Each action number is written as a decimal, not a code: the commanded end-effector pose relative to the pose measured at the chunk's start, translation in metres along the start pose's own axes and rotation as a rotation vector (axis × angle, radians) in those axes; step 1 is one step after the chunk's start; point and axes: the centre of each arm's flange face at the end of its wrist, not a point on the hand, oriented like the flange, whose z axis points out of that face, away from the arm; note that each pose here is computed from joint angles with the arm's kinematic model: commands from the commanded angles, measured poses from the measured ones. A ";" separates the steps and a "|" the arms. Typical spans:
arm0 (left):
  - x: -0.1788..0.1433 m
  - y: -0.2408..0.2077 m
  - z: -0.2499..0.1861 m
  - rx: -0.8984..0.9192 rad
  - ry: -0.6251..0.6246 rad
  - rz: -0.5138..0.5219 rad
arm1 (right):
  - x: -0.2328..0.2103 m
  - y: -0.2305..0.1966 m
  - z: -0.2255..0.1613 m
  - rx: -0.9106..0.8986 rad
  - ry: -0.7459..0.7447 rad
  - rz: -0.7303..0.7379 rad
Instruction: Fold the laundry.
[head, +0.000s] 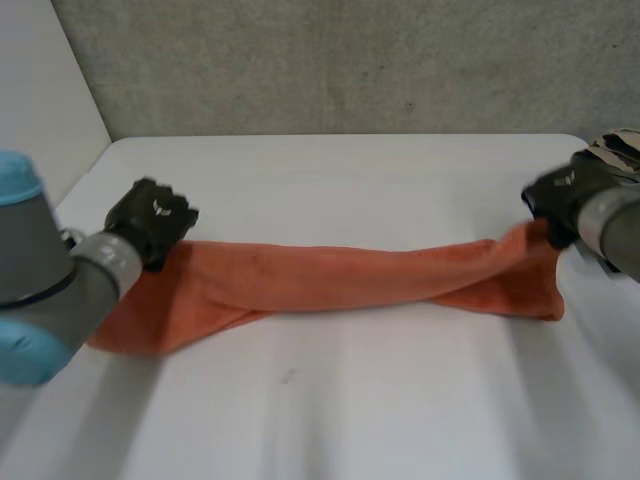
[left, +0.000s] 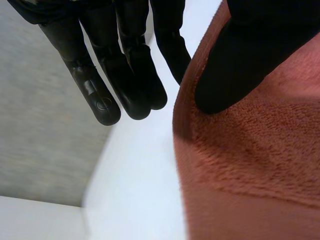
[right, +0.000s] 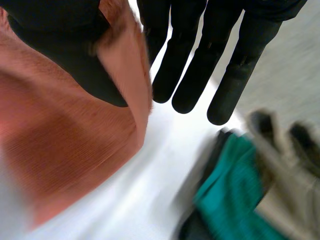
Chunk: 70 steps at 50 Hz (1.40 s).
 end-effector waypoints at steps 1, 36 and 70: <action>-0.082 -0.062 0.059 0.260 -0.430 0.073 | 0.061 -0.088 0.017 0.452 0.276 0.216; 0.074 0.046 -0.010 0.061 -0.103 -0.010 | -0.030 0.043 0.045 0.169 -0.073 0.332; 0.017 0.076 -0.047 -0.166 0.042 -0.600 | -0.019 0.071 0.044 0.093 -0.039 0.314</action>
